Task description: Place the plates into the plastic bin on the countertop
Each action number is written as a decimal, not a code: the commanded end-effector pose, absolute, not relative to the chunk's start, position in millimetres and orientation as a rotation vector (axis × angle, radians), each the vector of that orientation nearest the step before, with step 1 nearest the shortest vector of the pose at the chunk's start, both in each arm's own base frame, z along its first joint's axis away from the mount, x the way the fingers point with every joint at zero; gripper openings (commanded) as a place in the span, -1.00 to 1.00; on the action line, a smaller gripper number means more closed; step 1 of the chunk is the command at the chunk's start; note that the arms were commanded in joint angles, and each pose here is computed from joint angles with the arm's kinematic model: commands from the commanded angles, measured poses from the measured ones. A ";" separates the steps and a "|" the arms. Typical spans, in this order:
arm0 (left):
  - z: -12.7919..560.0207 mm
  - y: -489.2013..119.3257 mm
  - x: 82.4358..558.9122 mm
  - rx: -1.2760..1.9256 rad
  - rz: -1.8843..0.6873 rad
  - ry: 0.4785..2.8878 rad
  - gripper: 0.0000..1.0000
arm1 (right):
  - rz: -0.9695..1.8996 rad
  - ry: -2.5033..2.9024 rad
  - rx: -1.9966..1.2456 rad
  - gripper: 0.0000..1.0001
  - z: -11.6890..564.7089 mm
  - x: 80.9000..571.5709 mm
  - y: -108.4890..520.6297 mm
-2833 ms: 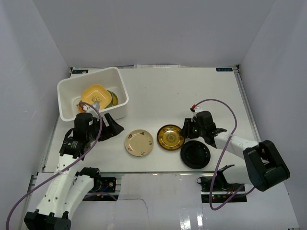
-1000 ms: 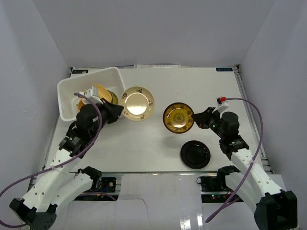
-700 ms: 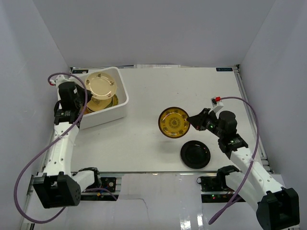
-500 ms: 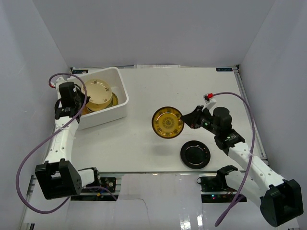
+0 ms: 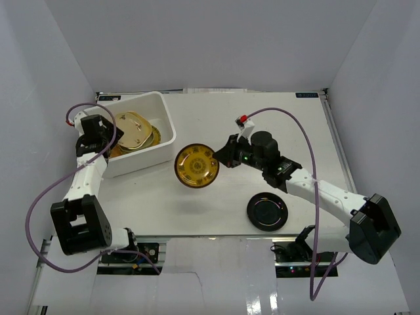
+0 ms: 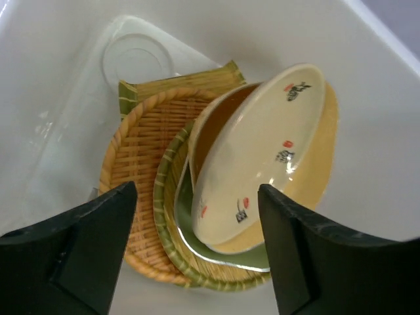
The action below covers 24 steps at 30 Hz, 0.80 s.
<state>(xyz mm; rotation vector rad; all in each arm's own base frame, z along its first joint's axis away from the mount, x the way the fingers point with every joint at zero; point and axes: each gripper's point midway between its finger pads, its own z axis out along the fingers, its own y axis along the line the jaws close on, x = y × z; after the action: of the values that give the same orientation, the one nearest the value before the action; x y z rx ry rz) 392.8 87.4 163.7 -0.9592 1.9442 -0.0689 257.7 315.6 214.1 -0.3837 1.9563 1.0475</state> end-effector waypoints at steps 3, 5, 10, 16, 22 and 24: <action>240.4 66.3 381.0 -0.821 -0.218 1.781 0.93 | 1.094 1.793 -0.397 -0.84 269.7 277.9 355.7; 267.6 56.7 367.7 -0.771 -0.268 1.720 0.96 | 1.105 1.792 -0.391 -0.84 269.9 281.7 362.2; 286.6 1.0 336.6 -0.582 -0.504 1.738 0.80 | 1.123 1.790 -0.388 -0.85 270.5 283.4 369.4; 265.7 -96.5 283.1 -0.213 -0.865 1.937 0.49 | 1.115 1.789 -0.391 -0.84 273.3 283.4 369.1; 235.2 -146.0 248.4 -0.010 -0.968 2.089 0.57 | 1.168 1.780 -0.412 -0.84 273.8 273.2 370.1; 225.9 -146.6 249.5 -0.010 -0.954 2.114 0.52 | 1.177 1.779 -0.416 -0.84 272.9 271.4 369.5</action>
<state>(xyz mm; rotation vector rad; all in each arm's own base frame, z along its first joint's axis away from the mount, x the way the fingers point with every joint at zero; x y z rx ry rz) 261.0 -140.1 244.3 -0.0666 2.0452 -0.9365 273.5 364.2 230.4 -0.4209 1.9149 1.0955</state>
